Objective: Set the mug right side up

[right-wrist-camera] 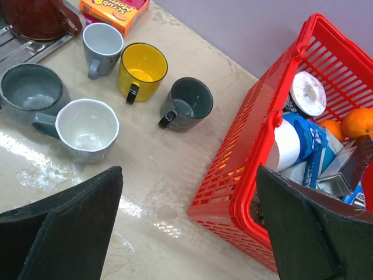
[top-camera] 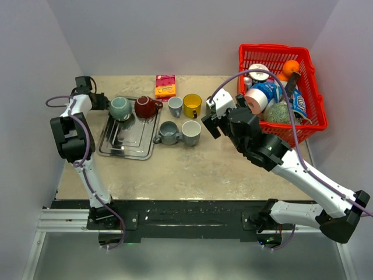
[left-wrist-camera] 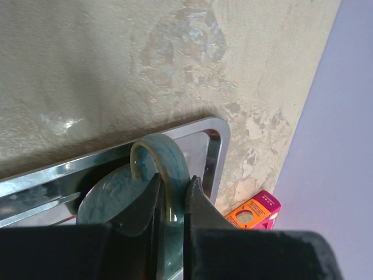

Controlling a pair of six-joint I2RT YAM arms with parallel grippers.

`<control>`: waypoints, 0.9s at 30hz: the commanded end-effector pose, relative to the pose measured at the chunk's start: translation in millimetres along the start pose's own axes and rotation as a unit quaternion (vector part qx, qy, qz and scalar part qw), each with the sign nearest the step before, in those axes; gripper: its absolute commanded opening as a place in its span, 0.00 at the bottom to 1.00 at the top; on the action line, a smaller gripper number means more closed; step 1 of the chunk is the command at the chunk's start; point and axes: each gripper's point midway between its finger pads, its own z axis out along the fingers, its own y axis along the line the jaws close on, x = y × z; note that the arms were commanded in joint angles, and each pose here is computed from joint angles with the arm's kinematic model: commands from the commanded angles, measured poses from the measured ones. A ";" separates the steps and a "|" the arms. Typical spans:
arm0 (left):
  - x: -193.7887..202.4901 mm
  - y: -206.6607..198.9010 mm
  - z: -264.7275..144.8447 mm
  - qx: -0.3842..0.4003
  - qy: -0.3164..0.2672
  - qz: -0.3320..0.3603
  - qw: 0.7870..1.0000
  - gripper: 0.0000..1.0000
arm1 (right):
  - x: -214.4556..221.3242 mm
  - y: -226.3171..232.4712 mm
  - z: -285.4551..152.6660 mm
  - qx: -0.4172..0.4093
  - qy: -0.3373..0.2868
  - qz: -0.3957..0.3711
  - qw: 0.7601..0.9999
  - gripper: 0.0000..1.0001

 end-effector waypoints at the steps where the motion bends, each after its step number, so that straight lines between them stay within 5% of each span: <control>1: -6.0 -6.4 -1.2 0.012 -0.010 0.041 0.999 0.00 | -6.8 -6.6 -10.0 0.005 -0.013 0.026 1.000 0.99; 13: 20.5 -49.5 -97.8 0.178 0.013 0.198 0.964 0.00 | -28.8 25.5 -11.6 -0.085 -0.048 0.072 0.993 0.99; 23: 83.3 -48.3 -201.3 0.286 0.058 0.373 0.881 0.00 | -65.2 68.6 -4.0 -0.182 -0.067 0.150 0.969 0.99; 27: 152.4 -67.6 -269.3 0.389 0.093 0.445 0.801 0.00 | -84.8 90.8 -4.7 -0.240 -0.086 0.173 0.952 0.99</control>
